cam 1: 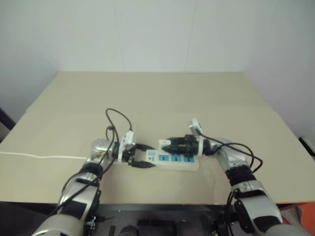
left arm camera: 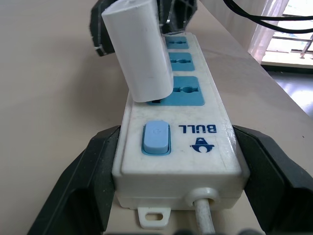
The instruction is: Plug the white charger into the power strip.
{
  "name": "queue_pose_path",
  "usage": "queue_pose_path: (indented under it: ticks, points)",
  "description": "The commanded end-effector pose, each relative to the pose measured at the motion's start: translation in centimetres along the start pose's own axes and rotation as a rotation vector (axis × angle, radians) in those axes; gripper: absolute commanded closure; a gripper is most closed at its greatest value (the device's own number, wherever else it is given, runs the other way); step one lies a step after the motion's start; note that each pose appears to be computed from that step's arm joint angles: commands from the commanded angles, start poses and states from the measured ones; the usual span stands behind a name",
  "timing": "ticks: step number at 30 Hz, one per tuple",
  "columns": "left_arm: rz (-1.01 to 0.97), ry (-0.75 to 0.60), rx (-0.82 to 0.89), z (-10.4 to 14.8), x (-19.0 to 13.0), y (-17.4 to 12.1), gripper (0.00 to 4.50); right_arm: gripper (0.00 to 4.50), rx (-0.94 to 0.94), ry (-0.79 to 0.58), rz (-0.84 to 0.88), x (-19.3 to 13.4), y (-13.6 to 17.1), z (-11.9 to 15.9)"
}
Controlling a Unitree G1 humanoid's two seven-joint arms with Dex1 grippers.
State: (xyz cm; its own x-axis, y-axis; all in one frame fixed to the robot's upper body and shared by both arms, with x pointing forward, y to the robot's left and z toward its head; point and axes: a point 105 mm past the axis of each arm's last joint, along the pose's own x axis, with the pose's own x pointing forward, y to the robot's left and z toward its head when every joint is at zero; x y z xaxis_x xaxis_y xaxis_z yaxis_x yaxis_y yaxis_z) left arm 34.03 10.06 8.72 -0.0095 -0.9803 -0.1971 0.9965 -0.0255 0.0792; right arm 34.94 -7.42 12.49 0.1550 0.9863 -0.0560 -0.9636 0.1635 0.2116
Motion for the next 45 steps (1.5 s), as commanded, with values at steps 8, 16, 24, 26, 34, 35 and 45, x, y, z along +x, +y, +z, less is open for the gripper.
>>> queue_pose_path:
  ticks: [8,16,24,26,34,35,45]
  points:
    - [-0.01,-0.019,0.036,0.7,0.3,0.1,1.25,3.41,-0.13,-0.02,0.054,-0.5,1.2,0.3]
    - [-0.013,-0.012,0.034,0.6,0.3,0.0,1.25,3.41,-0.277,-0.068,0.056,-0.5,1.5,0.2]
    - [-0.014,-0.01,0.032,0.5,0.2,-0.1,1.25,3.41,-0.328,-0.018,0.074,0.1,1.6,-1.0]
    - [-0.013,-0.01,0.032,0.5,0.2,0.0,1.25,3.41,-0.333,-0.011,0.077,0.1,1.6,-1.3]
    - [-0.013,-0.009,0.031,0.4,0.1,-0.1,1.25,3.41,-0.361,0.012,0.076,0.2,1.5,-2.2]
    - [-0.013,-0.009,0.031,0.4,0.1,-0.1,1.25,3.41,-0.363,0.02,0.076,0.2,1.5,-2.4]
    - [-0.01,-0.02,0.022,0.5,0.1,-0.1,1.25,3.41,-0.322,0.093,0.066,0.2,1.0,-4.0]
